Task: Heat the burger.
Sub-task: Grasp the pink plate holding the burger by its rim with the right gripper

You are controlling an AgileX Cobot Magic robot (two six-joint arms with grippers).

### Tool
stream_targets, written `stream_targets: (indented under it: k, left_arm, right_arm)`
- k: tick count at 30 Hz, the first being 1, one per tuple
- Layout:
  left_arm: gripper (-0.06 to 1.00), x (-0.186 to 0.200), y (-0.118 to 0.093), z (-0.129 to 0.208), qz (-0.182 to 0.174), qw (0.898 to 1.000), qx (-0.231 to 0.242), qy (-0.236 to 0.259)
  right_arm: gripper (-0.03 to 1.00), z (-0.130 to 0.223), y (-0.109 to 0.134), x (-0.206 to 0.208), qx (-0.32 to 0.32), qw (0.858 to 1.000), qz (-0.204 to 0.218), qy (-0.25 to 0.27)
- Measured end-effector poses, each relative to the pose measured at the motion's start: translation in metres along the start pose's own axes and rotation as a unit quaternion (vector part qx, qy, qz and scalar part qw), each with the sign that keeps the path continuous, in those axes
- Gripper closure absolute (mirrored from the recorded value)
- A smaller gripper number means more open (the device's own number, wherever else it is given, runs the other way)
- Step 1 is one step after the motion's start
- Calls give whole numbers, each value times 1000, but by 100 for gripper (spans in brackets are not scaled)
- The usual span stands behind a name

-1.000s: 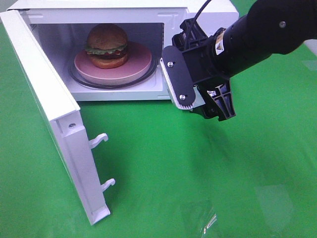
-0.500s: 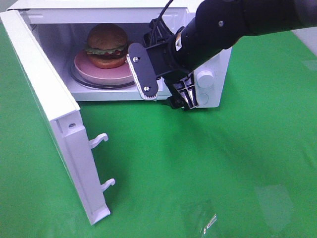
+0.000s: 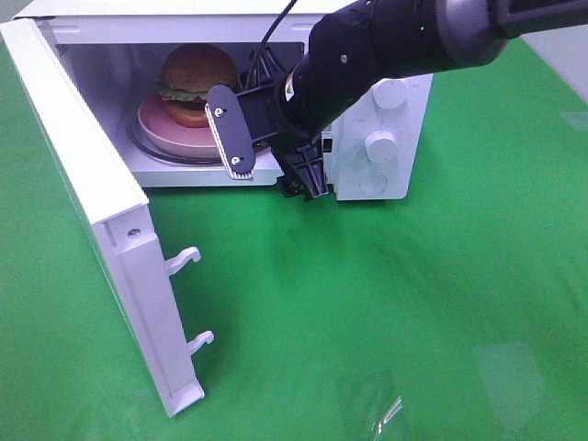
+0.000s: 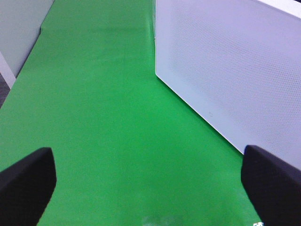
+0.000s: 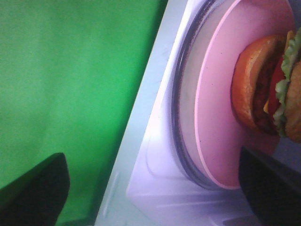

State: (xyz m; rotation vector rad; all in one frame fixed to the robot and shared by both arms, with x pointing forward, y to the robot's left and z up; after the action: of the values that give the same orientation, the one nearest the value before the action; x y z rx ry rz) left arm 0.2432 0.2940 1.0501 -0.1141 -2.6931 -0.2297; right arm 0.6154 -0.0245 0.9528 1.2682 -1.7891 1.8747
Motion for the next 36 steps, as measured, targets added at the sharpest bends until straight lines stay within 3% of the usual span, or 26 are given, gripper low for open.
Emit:
stream_targets:
  k: [36]
  left_arm:
    - [-5, 0, 0, 0, -2, 1000, -1, 0]
  right_arm:
    - [8, -9, -20, -62, -15, 1000, 20, -6]
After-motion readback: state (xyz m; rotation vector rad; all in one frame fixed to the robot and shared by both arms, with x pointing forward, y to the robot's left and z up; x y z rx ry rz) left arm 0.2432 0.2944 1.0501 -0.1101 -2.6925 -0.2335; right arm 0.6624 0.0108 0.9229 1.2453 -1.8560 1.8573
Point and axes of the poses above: a point on each arm's last joint axis where the gripper is mounted, x pointing back along that axis away from the gripper, y along the wrist's bending axis when the last joint is at zero, z = x × y, the point moved 1 cm from there along -x, pointing out along that axis toward the gripper, and after that the axes turned 9 degrees about -x, right-handed, at the moved point
